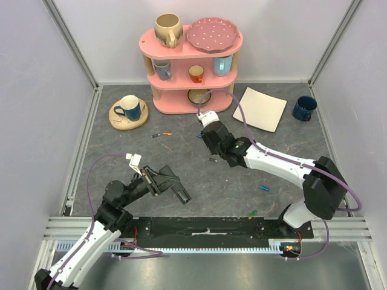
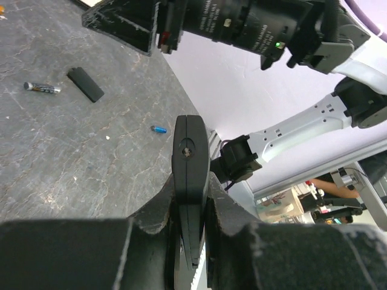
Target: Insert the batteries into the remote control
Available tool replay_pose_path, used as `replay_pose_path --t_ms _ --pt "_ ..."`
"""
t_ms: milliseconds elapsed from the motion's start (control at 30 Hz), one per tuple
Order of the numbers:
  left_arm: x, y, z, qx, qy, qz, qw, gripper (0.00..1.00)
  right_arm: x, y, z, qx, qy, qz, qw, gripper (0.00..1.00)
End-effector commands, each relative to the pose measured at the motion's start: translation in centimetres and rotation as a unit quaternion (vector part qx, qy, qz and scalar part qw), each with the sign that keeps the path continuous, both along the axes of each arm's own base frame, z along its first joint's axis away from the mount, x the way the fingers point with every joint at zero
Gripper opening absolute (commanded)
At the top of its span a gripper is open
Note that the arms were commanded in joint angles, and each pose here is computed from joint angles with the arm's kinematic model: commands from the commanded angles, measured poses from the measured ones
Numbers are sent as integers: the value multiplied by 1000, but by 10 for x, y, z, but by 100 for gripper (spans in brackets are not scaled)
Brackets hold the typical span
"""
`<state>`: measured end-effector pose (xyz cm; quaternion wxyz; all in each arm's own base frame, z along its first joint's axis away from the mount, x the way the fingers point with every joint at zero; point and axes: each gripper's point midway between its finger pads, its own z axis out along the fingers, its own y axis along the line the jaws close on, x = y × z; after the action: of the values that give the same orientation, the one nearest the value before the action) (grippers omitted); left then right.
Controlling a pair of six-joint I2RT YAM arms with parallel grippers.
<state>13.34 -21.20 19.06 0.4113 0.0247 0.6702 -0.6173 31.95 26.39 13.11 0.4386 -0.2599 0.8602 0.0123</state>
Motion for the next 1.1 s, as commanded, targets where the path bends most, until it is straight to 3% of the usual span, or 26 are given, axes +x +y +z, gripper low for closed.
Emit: replay_pose_path --t_ms 0,67,100,133,333,467,533,600,667,733,1067 --pt "10 5 -1 -3 3 33 999 2 -9 5 0 121 45 -125 984 46" --pt "12 6 -2 -5 7 39 999 2 -15 12 -5 128 57 -149 979 55" --pt "12 6 -2 -6 8 41 999 2 -17 15 -6 133 57 -154 977 89" --pt "12 6 -2 -5 11 40 999 2 -19 18 -6 137 58 -157 976 98" --pt "14 6 -5 -7 19 44 999 2 -25 24 -19 183 75 -175 964 98" --pt "15 7 -5 -9 19 48 999 2 -31 40 -7 291 75 -148 942 98" --pt "15 7 -6 -11 21 49 999 2 -30 35 -6 319 76 -178 928 91" --pt "16 7 -8 -10 24 50 998 2 -28 38 -7 304 83 -177 932 89" --pt "16 7 -10 -10 28 50 998 2 -26 33 -16 238 94 -198 946 98" --pt "16 6 -13 -9 33 49 998 2 -24 24 -23 205 88 -224 949 98" --pt "17 6 -15 -9 39 50 998 2 -24 18 -62 183 114 -284 934 89"
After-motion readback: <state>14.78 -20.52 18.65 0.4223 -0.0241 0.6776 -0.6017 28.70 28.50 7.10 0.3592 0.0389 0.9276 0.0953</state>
